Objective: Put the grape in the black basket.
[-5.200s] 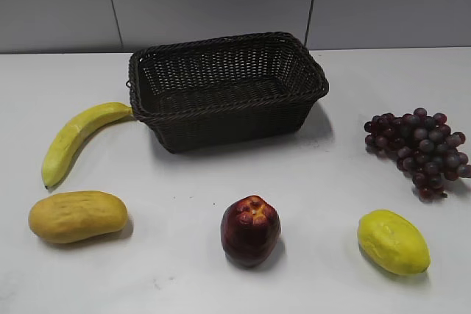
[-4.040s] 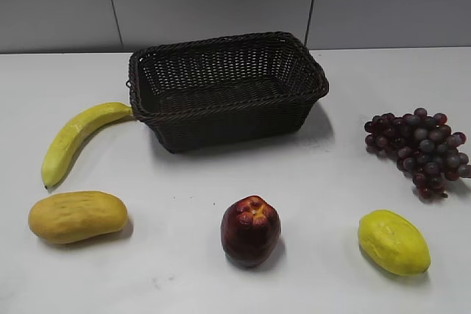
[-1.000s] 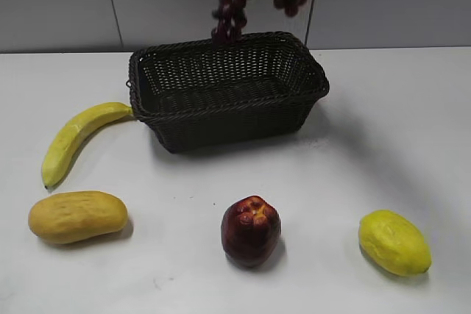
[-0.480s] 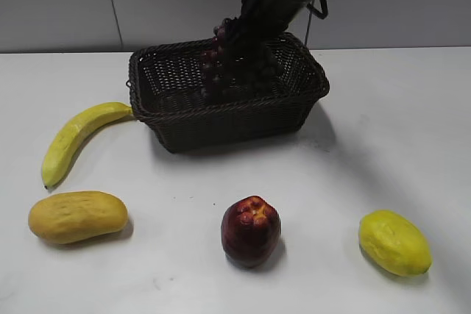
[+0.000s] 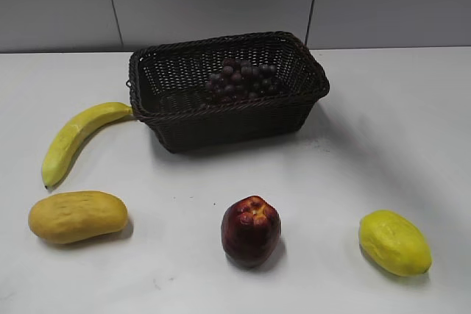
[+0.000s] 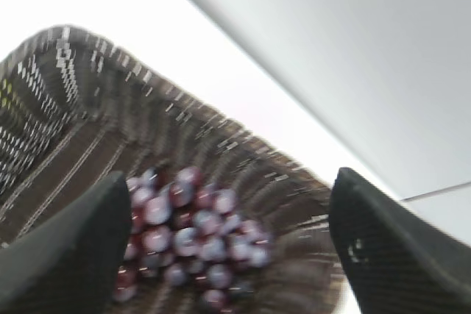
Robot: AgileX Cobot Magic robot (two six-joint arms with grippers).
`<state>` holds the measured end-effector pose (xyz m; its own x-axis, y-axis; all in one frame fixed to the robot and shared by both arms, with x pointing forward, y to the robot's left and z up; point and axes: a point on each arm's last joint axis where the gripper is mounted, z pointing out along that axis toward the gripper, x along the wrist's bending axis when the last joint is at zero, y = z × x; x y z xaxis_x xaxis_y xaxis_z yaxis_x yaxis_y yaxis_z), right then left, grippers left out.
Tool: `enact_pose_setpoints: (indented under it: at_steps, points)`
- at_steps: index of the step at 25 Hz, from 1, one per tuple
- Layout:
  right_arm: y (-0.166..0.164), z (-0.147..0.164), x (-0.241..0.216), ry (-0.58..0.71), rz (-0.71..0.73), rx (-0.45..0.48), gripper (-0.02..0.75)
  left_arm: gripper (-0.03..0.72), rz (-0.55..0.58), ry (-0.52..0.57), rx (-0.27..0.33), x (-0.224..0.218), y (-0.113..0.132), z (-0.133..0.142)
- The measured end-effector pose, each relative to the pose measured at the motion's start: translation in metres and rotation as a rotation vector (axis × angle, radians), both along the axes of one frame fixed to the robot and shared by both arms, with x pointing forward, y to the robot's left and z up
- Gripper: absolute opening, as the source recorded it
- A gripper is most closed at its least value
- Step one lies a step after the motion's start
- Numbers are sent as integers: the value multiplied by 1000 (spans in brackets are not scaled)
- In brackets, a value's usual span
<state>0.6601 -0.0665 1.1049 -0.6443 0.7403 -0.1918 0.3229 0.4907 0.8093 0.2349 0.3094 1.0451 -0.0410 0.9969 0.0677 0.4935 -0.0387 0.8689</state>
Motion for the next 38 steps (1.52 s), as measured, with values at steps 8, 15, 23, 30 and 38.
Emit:
enact_pose_setpoints:
  at_steps: [8, 15, 23, 30, 38]
  points:
    - [-120, 90, -17, -58, -282, 89, 596, 217, 0, 0, 0, 0, 0, 0]
    - [-170, 93, -56, 268, -423, -26, 587, 217, 0, 0, 0, 0, 0, 0]
    - [-184, 75, -115, 409, -531, -29, 584, 217, 0, 0, 0, 0, 0, 0]
    - [-198, 13, -209, 519, -559, -47, 584, 217, 0, 0, 0, 0, 0, 0]
    - [-212, -56, -294, 570, -578, -62, 584, 217, 0, 0, 0, 0, 0, 0]
